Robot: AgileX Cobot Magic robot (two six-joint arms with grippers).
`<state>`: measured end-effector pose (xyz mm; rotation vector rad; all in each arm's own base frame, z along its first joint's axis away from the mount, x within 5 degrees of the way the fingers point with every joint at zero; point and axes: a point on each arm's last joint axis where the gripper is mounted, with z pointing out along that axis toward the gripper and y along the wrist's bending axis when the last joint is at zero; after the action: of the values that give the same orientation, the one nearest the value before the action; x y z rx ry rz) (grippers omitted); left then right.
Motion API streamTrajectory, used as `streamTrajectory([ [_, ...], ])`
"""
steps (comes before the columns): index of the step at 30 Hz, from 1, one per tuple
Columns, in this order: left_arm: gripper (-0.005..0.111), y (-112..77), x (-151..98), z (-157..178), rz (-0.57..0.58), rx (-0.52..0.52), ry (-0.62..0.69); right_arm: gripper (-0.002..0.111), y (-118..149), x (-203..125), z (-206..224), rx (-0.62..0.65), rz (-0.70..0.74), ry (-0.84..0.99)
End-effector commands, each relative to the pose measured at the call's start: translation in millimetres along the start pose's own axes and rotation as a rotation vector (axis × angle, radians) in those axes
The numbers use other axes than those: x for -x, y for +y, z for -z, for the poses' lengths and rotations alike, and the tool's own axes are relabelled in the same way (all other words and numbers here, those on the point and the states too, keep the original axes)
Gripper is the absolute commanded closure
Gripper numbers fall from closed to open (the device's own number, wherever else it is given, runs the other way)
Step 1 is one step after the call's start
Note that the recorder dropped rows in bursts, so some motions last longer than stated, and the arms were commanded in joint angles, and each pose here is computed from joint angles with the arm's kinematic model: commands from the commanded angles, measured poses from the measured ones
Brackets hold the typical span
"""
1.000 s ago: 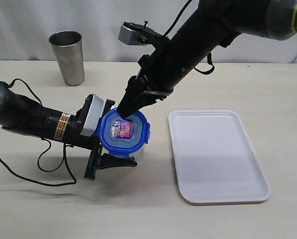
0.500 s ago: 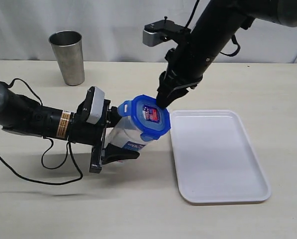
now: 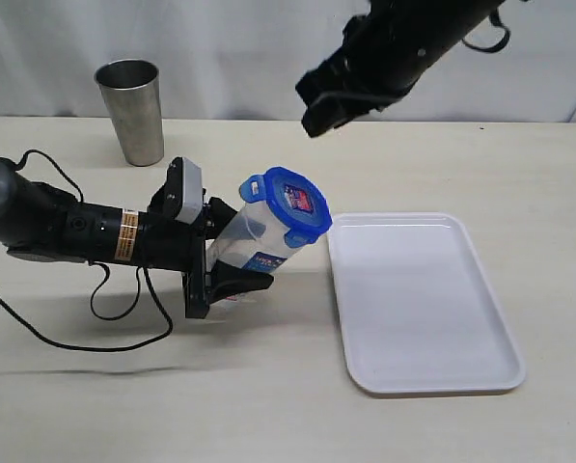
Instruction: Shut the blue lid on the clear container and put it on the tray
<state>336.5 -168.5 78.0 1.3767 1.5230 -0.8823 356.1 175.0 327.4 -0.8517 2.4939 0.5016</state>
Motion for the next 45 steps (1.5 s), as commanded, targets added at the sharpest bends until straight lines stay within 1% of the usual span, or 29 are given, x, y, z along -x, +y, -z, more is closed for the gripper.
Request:
streamTrajectory([
  [1,0.107,4.8,-0.2,1.2,0.019,0.049,0.022,0.073,33.5,0.0,17.4,-0.005,-0.033,-0.039],
  [3,0.107,4.8,-0.2,1.2,0.019,0.049,0.022,0.068,53.4,-1.6,12.0,-0.066,-0.004,-0.006],
  [5,0.107,4.8,-0.2,1.2,0.019,0.049,0.022,0.060,69.3,-2.7,-0.4,-0.143,-0.006,0.025],
  [6,0.107,4.7,-0.1,1.2,0.019,0.048,0.021,0.059,74.7,-3.3,-6.6,-0.188,-0.006,0.037],
  [8,0.107,4.6,-0.1,1.2,0.022,0.046,0.021,0.060,79.6,-4.1,-18.3,-0.247,-0.013,0.057],
  [12,0.107,4.4,0.1,1.1,0.025,0.044,0.019,0.065,77.2,-6.0,-44.0,-0.267,-0.025,0.106],
  [15,0.107,3.7,1.4,1.1,0.024,0.036,0.005,0.064,62.1,-7.3,-58.0,-0.311,-0.055,0.132],
  [19,0.107,3.6,1.7,1.1,0.024,0.035,0.001,0.064,55.8,-5.4,-68.1,-0.299,-0.075,0.114],
  [22,0.107,3.4,1.6,1.1,0.023,0.033,0.002,0.064,56.1,-1.7,-69.7,-0.291,-0.065,0.074],
  [25,0.107,3.4,1.7,1.1,0.021,0.033,0.002,0.064,60.0,-1.4,-70.7,-0.255,-0.067,0.070],
  [28,0.107,3.4,1.7,1.1,0.016,0.033,0.002,0.065,61.0,-5.6,-77.5,-0.231,-0.068,0.118],
  [33,0.107,3.4,1.7,1.1,0.016,0.033,0.002,0.065,57.7,-15.3,-95.2,-0.231,-0.077,0.220],
  [36,0.107,3.4,1.7,1.1,0.016,0.033,0.002,0.065,58.4,-19.3,-104.8,-0.200,-0.057,0.259],
  [42,0.107,3.0,2.7,1.1,0.012,0.028,-0.009,0.082,60.7,-24.4,-118.2,-0.134,0.014,0.310],
  [45,0.107,2.9,2.9,1.1,0.012,0.027,-0.011,0.082,58.1,-29.6,-126.0,-0.140,0.028,0.358],
])
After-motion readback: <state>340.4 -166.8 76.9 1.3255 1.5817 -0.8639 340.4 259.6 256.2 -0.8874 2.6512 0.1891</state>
